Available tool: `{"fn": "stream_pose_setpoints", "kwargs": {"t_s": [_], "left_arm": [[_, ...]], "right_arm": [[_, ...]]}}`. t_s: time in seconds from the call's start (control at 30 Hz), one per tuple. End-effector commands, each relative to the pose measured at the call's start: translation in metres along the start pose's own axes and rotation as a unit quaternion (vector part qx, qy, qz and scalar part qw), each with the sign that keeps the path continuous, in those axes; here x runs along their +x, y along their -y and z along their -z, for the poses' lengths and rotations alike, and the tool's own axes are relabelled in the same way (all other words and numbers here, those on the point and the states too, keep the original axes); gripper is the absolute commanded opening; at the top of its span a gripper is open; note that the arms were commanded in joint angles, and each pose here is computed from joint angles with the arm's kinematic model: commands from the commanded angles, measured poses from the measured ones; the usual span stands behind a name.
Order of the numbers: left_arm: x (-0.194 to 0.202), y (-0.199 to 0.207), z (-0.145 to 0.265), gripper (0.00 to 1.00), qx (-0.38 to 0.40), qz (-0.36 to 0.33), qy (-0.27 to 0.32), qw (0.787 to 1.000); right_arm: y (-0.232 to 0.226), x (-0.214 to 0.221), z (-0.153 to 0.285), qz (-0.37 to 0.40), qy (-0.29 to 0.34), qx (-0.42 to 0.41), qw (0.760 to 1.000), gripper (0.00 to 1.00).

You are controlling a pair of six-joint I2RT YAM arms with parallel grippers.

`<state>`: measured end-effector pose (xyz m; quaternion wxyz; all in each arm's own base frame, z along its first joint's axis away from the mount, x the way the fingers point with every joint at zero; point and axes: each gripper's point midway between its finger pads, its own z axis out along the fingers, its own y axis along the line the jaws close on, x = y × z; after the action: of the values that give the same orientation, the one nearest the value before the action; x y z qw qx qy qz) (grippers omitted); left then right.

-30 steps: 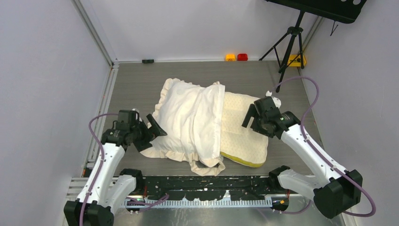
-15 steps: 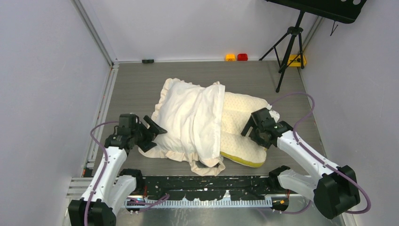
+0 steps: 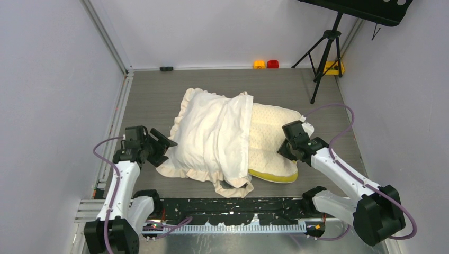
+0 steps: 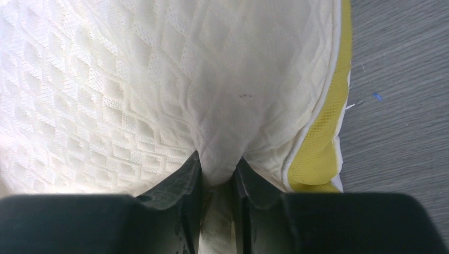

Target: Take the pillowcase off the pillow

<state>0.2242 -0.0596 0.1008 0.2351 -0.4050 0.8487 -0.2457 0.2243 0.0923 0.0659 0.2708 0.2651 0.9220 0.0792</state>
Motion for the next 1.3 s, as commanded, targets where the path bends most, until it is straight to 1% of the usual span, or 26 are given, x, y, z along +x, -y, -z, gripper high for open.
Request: {"fn": "stream_pose_setpoints", "kwargs": {"t_s": [0.0, 0.03, 0.13, 0.17, 0.2, 0.23, 0.27, 0.33, 0.4, 0.5, 0.6, 0.7, 0.83, 1.03, 1.17, 1.27], "left_arm": [[-0.015, 0.006, 0.006, 0.74, -0.003, -0.01, 0.025, 1.0], [-0.015, 0.003, 0.005, 0.73, -0.011, -0.004, 0.028, 1.0], [-0.017, -0.015, 0.004, 0.74, -0.055, 0.026, 0.039, 0.997], [-0.017, -0.021, 0.002, 0.78, -0.069, 0.037, 0.041, 0.996], [-0.016, -0.026, 0.001, 0.84, -0.082, 0.048, 0.041, 0.995], [-0.014, -0.031, -0.001, 0.9, -0.09, 0.056, 0.037, 0.994], [-0.012, -0.032, -0.003, 0.94, -0.093, 0.062, 0.033, 0.993], [-0.008, -0.036, -0.006, 0.98, -0.096, 0.076, 0.026, 0.992], [-0.006, -0.04, -0.008, 0.99, -0.1, 0.09, 0.028, 0.991], [-0.006, -0.048, -0.008, 0.97, -0.115, 0.123, 0.041, 0.985], [-0.009, -0.049, -0.007, 0.92, -0.123, 0.129, 0.048, 0.983], [-0.01, -0.061, 0.004, 0.92, -0.178, 0.134, 0.052, 0.973], [-0.019, -0.075, 0.019, 0.93, -0.242, 0.136, 0.075, 0.958], [-0.014, -0.073, 0.012, 0.93, -0.235, 0.161, 0.064, 0.956], [-0.009, -0.07, -0.001, 0.89, -0.226, 0.18, 0.058, 0.955], [-0.007, -0.066, -0.013, 0.85, -0.229, 0.182, 0.057, 0.955]], "right_arm": [[-0.014, -0.029, 0.005, -0.013, 0.057, -0.015, 0.998, 0.21], [-0.014, -0.03, 0.005, -0.013, 0.059, -0.015, 0.998, 0.19], [-0.018, -0.031, 0.004, -0.01, 0.061, -0.024, 0.998, 0.07], [-0.019, -0.03, 0.003, -0.01, 0.06, -0.026, 0.998, 0.03], [-0.019, -0.03, 0.003, -0.01, 0.059, -0.027, 0.998, 0.01], [-0.019, -0.03, 0.002, -0.01, 0.059, -0.025, 0.998, 0.0], [-0.02, -0.03, 0.001, -0.01, 0.059, -0.024, 0.998, 0.0], [-0.021, -0.031, 0.001, -0.009, 0.058, -0.024, 0.998, 0.0], [-0.022, -0.032, 0.001, -0.008, 0.058, -0.026, 0.998, 0.0], [-0.024, -0.034, 0.001, -0.005, 0.06, -0.028, 0.998, 0.0], [-0.022, -0.034, 0.002, -0.002, 0.063, -0.027, 0.998, 0.0], [-0.021, -0.034, 0.002, -0.001, 0.064, -0.028, 0.998, 0.0], [-0.021, -0.035, 0.003, 0.0, 0.068, -0.029, 0.997, 0.0], [-0.023, -0.037, 0.006, 0.002, 0.073, -0.037, 0.997, 0.0], [-0.024, -0.038, 0.008, 0.008, 0.076, -0.043, 0.996, 0.0], [-0.025, -0.041, 0.013, 0.013, 0.081, -0.045, 0.996, 0.0]]}}
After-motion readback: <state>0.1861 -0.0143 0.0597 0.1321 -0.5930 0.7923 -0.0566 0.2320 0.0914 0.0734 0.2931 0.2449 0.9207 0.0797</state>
